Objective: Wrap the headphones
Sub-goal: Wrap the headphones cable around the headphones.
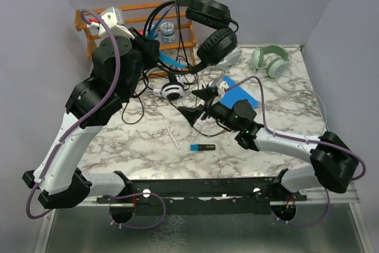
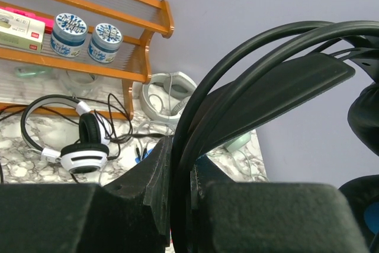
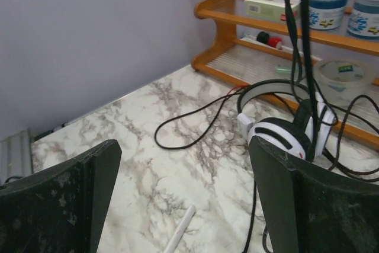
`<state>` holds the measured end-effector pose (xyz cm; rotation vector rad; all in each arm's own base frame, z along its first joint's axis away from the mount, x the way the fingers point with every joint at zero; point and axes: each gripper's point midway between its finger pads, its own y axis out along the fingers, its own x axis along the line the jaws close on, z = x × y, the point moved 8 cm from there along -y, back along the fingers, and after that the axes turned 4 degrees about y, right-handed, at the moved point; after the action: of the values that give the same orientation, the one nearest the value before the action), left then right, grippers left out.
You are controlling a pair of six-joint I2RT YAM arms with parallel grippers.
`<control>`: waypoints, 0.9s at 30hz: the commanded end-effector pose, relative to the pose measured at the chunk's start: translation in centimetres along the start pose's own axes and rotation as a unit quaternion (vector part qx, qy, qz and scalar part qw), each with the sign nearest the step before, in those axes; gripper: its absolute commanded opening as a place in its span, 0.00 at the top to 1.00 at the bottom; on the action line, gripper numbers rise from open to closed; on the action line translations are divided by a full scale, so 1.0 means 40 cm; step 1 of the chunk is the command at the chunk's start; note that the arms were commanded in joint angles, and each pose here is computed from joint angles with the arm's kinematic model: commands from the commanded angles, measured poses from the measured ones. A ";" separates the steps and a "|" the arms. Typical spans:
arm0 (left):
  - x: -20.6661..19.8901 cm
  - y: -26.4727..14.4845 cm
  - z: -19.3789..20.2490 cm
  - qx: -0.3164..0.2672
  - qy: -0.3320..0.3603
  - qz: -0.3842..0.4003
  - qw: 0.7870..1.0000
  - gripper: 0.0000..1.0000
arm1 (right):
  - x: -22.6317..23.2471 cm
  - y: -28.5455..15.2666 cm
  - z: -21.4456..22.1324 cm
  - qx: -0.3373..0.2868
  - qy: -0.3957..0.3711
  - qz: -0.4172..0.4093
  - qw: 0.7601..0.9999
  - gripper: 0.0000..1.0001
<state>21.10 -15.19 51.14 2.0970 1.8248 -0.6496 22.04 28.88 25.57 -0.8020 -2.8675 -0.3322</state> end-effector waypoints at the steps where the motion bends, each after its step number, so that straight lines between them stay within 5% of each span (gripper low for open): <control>1: -0.038 -0.022 -0.069 -0.038 -0.050 0.042 0.997 1.00 | -0.050 0.064 -0.057 -0.070 -0.018 0.087 0.994 0.01; 9: -0.030 -0.031 -0.084 -0.050 -0.045 0.034 0.997 1.00 | -0.086 0.106 -0.080 -0.067 -0.088 0.127 0.986 0.01; 16: -0.014 -0.022 -0.075 -0.055 -0.024 0.011 0.998 1.00 | 0.004 0.032 -0.124 -0.032 -0.103 -0.019 0.994 0.06; 21: -0.011 -0.018 -0.064 -0.051 -0.022 0.011 0.998 1.00 | -0.005 -0.014 -0.165 -0.039 -0.109 0.028 0.993 0.06; 27: -0.001 -0.019 -0.057 -0.052 -0.020 0.004 0.998 1.00 | -0.080 0.057 -0.195 0.011 -0.110 0.053 0.993 0.08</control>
<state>21.29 -15.02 51.13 2.1165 1.8628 -0.6004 23.91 26.91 34.19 -1.0162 -3.0301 -0.4270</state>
